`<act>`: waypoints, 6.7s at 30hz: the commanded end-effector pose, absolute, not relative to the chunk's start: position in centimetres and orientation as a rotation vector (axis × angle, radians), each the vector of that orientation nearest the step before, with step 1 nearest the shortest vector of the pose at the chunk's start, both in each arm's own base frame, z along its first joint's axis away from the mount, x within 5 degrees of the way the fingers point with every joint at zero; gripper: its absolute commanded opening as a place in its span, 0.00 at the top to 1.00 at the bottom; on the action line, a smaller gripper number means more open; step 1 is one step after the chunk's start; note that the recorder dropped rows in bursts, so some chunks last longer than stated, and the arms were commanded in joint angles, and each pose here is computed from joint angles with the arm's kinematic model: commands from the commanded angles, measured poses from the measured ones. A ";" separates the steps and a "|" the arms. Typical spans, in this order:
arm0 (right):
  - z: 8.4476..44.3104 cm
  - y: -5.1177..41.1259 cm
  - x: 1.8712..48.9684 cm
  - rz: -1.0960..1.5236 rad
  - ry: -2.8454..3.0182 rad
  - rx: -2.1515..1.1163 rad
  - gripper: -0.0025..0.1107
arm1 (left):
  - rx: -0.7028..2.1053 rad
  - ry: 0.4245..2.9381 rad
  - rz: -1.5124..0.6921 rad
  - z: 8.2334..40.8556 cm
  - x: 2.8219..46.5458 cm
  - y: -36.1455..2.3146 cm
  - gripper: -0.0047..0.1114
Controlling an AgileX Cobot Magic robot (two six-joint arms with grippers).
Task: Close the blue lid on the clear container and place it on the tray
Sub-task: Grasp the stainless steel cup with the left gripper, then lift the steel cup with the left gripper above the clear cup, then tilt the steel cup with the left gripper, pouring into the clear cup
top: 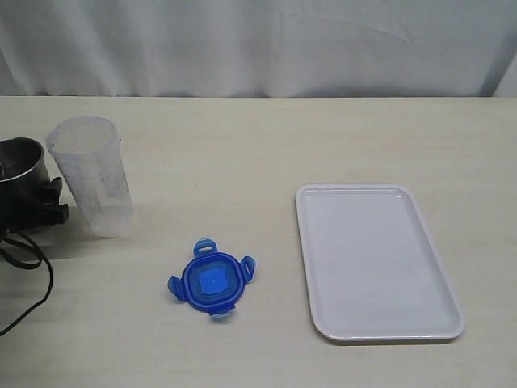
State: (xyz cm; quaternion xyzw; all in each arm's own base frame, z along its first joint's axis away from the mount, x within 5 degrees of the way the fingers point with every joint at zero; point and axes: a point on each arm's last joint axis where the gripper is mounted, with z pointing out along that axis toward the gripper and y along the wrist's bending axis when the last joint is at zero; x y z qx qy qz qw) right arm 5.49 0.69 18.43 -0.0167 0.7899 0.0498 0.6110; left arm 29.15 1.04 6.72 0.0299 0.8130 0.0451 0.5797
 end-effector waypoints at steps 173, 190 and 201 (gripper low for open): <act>18.3 0.7 5.5 0.118 1.823 -0.041 0.94 | 0.939 1.412 0.578 19.5 33.0 1.0 0.96; 18.3 0.7 5.5 0.118 1.823 -0.041 0.94 | 0.980 1.403 0.614 19.4 33.0 1.0 0.96; 18.3 0.7 5.5 0.118 1.823 -0.041 0.94 | 0.985 1.408 0.613 19.3 33.0 1.0 0.96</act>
